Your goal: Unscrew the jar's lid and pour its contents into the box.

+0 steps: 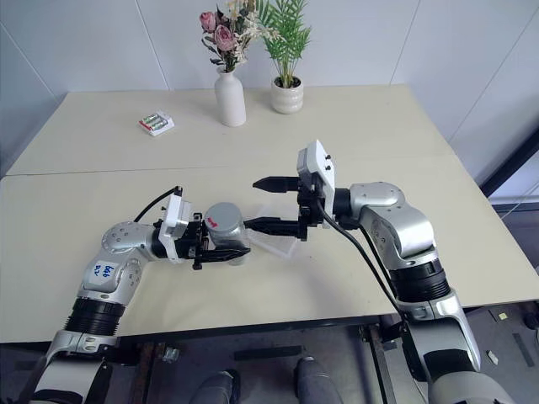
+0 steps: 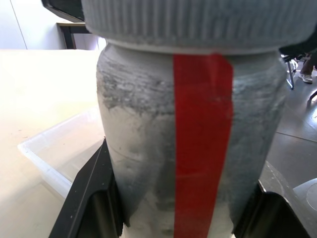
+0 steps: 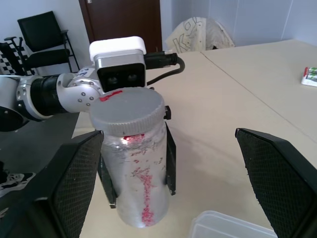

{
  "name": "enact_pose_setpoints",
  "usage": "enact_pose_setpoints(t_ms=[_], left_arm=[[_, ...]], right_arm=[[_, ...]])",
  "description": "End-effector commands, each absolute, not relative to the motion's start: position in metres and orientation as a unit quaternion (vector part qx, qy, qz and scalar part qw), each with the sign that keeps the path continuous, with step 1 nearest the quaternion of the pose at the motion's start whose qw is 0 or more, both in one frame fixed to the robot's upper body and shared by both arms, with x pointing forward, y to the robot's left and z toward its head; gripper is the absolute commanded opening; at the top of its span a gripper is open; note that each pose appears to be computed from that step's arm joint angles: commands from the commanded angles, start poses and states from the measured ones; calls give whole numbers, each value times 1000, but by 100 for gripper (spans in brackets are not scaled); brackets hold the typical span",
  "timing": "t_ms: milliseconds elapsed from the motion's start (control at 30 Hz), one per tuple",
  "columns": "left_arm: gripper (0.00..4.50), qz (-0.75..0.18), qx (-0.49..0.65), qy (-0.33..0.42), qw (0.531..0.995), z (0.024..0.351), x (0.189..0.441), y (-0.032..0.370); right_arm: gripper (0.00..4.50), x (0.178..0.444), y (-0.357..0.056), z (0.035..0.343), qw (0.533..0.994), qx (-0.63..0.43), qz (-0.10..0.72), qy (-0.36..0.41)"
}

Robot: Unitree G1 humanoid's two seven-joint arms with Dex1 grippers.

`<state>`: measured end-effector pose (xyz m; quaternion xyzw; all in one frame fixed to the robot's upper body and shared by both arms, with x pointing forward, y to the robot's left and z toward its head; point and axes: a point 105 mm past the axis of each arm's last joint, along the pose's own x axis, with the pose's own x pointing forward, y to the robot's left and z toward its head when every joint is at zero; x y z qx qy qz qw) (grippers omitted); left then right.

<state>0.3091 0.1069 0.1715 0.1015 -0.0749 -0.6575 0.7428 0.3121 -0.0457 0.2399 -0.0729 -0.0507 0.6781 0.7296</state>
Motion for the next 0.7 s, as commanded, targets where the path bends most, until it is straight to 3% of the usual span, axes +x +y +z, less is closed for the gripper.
enact_pose_setpoints(t_ms=[33,700], left_arm=[[213,-662,112,-91,735,180,306,105],[213,-662,111,-93,735,180,304,103]], right_arm=[[448,302,-45,254,715,-72,691,-75],[448,294,-5,245,691,-81,715,-65]])
